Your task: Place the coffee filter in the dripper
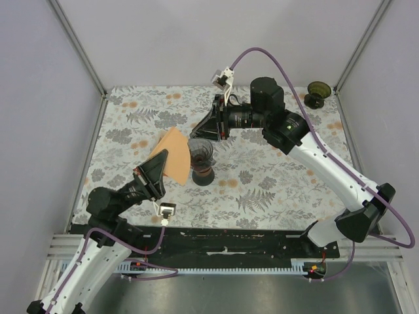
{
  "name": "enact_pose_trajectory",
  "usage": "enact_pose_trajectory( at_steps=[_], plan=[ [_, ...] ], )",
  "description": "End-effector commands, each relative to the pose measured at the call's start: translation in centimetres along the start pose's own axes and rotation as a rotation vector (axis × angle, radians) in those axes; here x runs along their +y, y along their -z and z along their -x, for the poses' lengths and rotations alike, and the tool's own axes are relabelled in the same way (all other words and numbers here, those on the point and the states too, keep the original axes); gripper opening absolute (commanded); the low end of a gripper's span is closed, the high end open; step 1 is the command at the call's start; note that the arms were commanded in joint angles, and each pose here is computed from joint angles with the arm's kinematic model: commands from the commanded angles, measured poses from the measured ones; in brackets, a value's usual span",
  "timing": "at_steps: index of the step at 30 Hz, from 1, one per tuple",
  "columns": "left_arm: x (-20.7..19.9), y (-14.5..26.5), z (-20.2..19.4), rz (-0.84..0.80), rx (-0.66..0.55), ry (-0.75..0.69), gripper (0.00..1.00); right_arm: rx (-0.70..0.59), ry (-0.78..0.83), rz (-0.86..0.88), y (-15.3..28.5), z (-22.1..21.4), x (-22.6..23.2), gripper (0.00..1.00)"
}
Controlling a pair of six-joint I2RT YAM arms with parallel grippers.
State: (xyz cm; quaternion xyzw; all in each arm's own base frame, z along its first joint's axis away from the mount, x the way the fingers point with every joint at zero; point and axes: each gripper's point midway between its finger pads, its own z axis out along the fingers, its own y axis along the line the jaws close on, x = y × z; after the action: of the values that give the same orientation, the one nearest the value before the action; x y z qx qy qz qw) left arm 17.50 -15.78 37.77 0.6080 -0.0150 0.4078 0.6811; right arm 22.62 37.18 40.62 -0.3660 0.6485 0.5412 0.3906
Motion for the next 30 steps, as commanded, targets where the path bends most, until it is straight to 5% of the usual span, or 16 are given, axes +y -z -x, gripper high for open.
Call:
enact_pose_trajectory(
  at_steps=[1,11,15,26,30],
  plan=[
    [2.1,0.3,0.5,0.043,-0.011,-0.264,0.02,-0.009,-0.009,0.128,-0.3,0.9,2.1,0.30],
    [1.7,0.2,0.7,0.018,-0.024,-0.265,0.02,0.022,-0.013,0.202,-1.2,0.3,4.1,0.20],
    [1.4,0.1,0.7,0.009,-0.026,-0.266,0.02,0.032,-0.017,0.211,-1.4,0.0,4.4,0.01],
    [-1.2,-0.2,-0.5,-0.131,0.003,-0.180,0.02,0.004,0.042,0.209,-0.6,0.8,5.2,0.00],
    [-1.7,0.0,-1.8,-0.217,0.032,0.027,0.02,-0.016,0.119,0.215,0.5,1.3,5.8,0.06]
  ],
)
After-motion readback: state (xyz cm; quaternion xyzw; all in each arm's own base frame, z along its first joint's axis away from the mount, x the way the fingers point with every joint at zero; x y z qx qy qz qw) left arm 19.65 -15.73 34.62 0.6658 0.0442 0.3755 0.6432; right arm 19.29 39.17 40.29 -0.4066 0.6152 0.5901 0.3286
